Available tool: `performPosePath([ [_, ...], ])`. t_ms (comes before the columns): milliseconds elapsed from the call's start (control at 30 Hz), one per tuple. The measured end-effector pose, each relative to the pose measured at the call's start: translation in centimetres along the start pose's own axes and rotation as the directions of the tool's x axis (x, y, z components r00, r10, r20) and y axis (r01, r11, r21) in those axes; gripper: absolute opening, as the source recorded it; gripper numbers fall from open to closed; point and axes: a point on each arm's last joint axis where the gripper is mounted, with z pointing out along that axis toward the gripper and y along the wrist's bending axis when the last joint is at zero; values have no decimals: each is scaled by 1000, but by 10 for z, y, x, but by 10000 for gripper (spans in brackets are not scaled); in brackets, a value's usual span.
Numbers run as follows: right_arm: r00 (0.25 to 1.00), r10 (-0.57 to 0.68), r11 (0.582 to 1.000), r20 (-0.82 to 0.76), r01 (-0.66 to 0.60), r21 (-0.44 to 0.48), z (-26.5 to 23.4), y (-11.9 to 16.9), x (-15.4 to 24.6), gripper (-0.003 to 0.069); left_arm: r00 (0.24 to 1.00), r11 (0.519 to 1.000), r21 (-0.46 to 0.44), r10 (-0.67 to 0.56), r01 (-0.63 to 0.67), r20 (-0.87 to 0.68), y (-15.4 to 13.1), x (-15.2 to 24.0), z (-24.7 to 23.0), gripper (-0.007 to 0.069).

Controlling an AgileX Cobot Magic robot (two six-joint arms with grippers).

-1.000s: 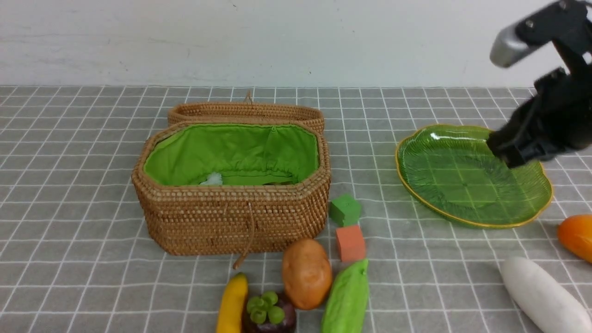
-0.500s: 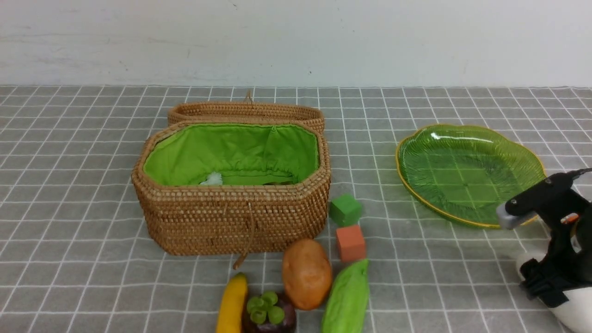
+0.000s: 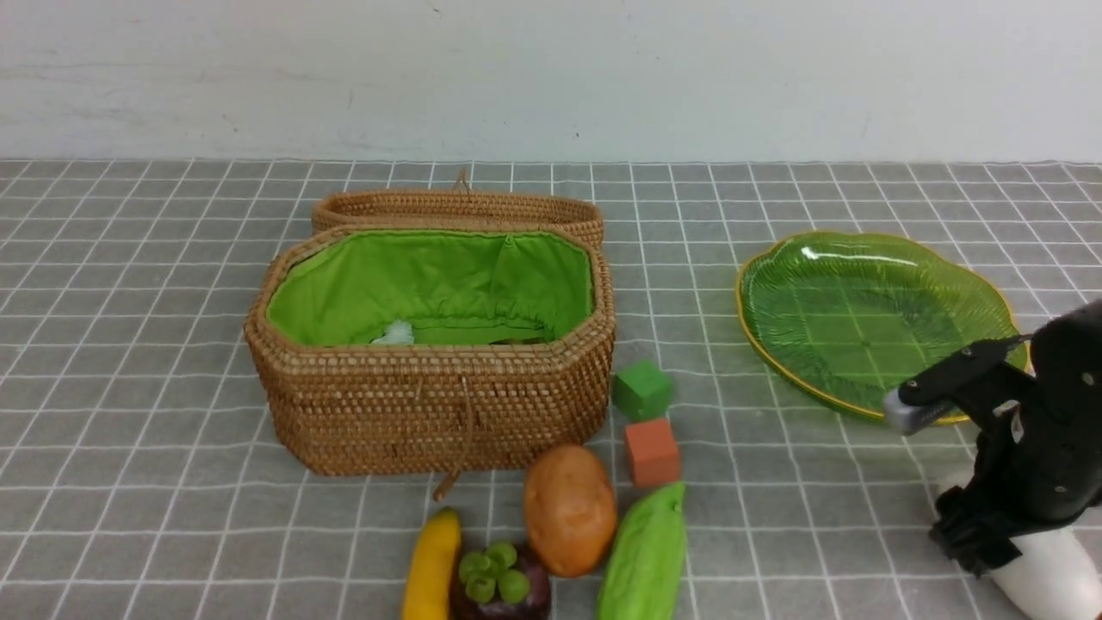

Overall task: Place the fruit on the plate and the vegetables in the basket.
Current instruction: Take a daikon with your right arm and place it on the basket on the left.

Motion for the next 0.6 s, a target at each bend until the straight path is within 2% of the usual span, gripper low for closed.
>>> performPosePath([
  [33,1000,10,1000,-1,-10,-8,-1,0,-1,533,1000,1000,0,0,0,0,0,0,0,239],
  [133,992,57,988,114,-39,-150,-56,6,-24,533,1000,1000,0,0,0,0,0,0,0,239],
  [167,991,51,989,124,-33,-146,-58,5,-26,533,1000,1000,0,0,0,0,0,0,0,239],
  [233,944,94,964,317,-6,-267,-116,11,-47,533,1000,1000,0,0,0,0,0,0,0,239],
  [267,935,107,956,337,-4,-293,-122,13,-48,533,1000,1000,0,0,0,0,0,0,0,239],
  [333,828,96,910,553,152,-385,-177,30,-69,533,1000,1000,0,0,0,0,0,0,0,239],
  [367,813,104,899,572,168,-403,-182,34,-71,533,1000,1000,0,0,0,0,0,0,0,239],
  [400,765,95,882,637,233,-410,-197,43,-77,533,1000,1000,0,0,0,0,0,0,0,239],
  [433,709,71,866,702,306,-397,-208,52,-82,533,1000,1000,0,0,0,0,0,0,0,239],
  [467,601,74,833,796,401,-380,-224,72,-92,533,1000,1000,0,0,0,0,0,0,0,239],
  [567,393,63,813,918,514,-275,-232,115,-114,533,1000,1000,0,0,0,0,0,0,0,239],
  [600,387,46,813,921,521,-260,-230,115,-115,533,1000,1000,0,0,0,0,0,0,0,239],
])
